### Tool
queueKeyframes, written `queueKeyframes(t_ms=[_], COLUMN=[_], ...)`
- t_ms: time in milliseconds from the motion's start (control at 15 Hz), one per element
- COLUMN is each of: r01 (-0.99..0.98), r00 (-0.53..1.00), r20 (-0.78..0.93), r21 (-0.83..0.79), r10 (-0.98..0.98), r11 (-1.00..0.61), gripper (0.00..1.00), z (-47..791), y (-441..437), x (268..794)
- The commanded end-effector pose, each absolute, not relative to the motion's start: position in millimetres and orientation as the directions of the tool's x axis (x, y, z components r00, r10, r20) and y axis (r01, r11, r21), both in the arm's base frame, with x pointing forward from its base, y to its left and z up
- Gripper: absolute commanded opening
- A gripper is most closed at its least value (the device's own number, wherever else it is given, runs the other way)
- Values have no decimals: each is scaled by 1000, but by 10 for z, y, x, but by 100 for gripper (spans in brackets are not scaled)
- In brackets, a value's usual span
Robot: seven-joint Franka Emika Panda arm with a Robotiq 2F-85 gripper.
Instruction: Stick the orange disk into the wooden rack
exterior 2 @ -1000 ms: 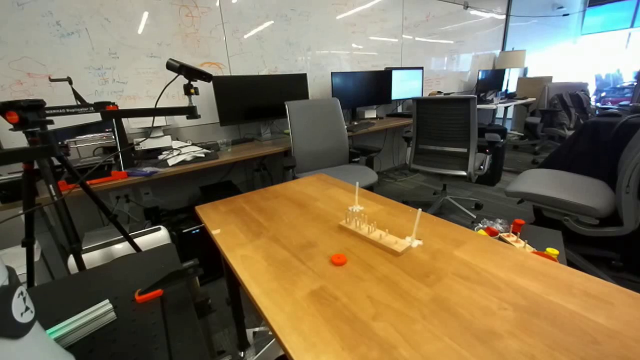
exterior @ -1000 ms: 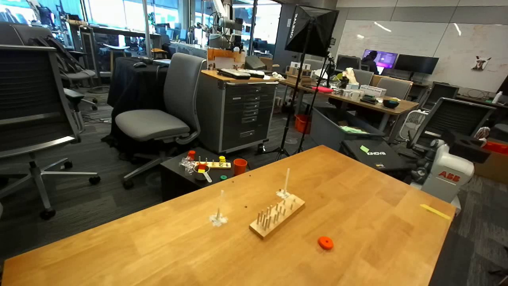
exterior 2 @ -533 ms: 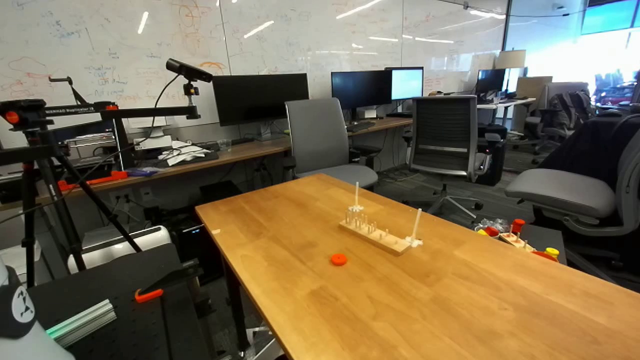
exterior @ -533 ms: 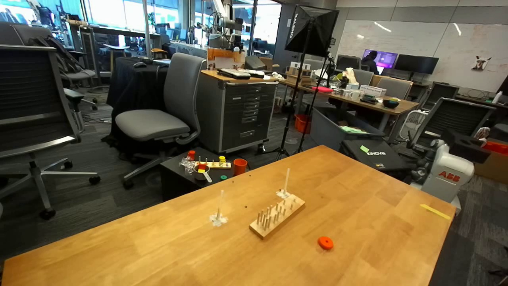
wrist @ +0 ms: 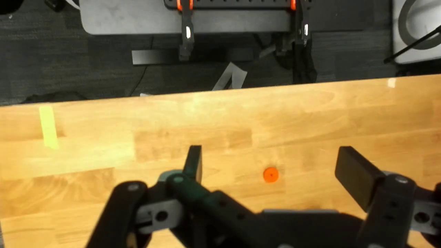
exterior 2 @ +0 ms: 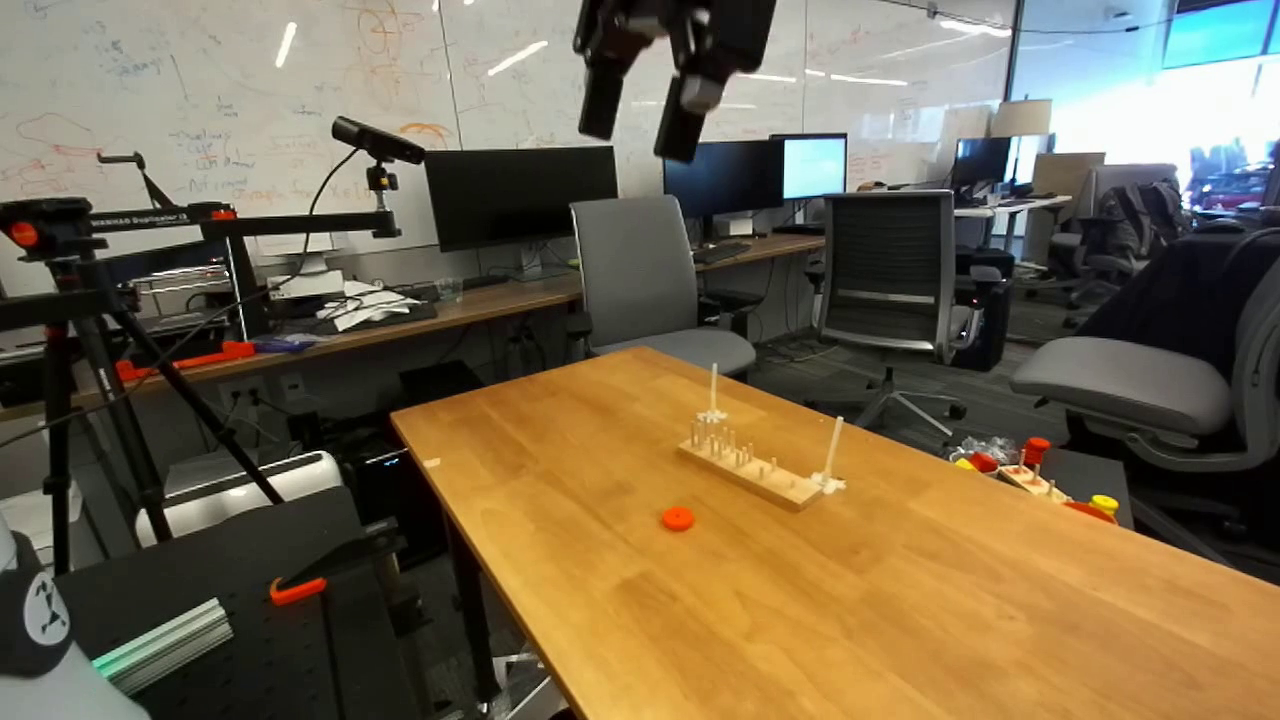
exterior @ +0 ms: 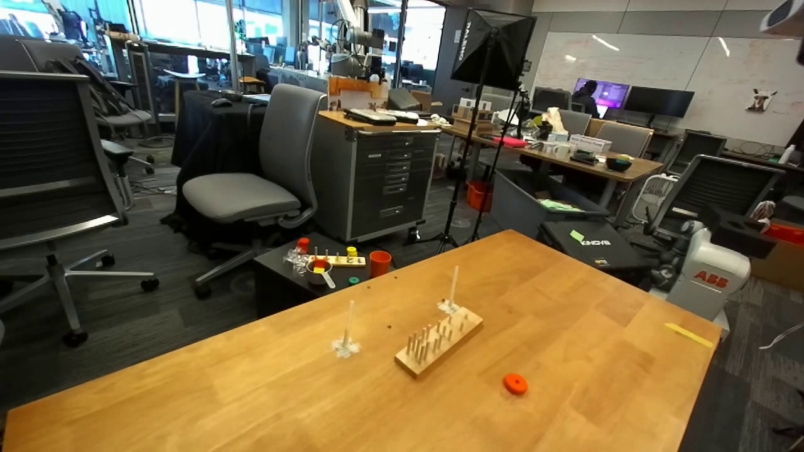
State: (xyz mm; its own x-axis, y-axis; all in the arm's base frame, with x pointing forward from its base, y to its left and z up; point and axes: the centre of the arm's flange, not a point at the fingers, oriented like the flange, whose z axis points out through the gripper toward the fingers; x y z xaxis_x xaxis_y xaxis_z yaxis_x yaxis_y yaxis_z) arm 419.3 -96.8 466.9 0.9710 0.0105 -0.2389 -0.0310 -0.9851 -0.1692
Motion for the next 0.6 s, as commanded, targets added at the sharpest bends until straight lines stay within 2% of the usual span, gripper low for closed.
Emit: queueKeyframes(t_ms=[0, 533], r01=[-18, -27], r00=[968, 922], r20=[-249, -386], r21=[-134, -58], r10=[16, -2], r11=[-991, -998], gripper=[100, 100], z=[4090, 2542], y=[-410, 88], x=[4768, 5188])
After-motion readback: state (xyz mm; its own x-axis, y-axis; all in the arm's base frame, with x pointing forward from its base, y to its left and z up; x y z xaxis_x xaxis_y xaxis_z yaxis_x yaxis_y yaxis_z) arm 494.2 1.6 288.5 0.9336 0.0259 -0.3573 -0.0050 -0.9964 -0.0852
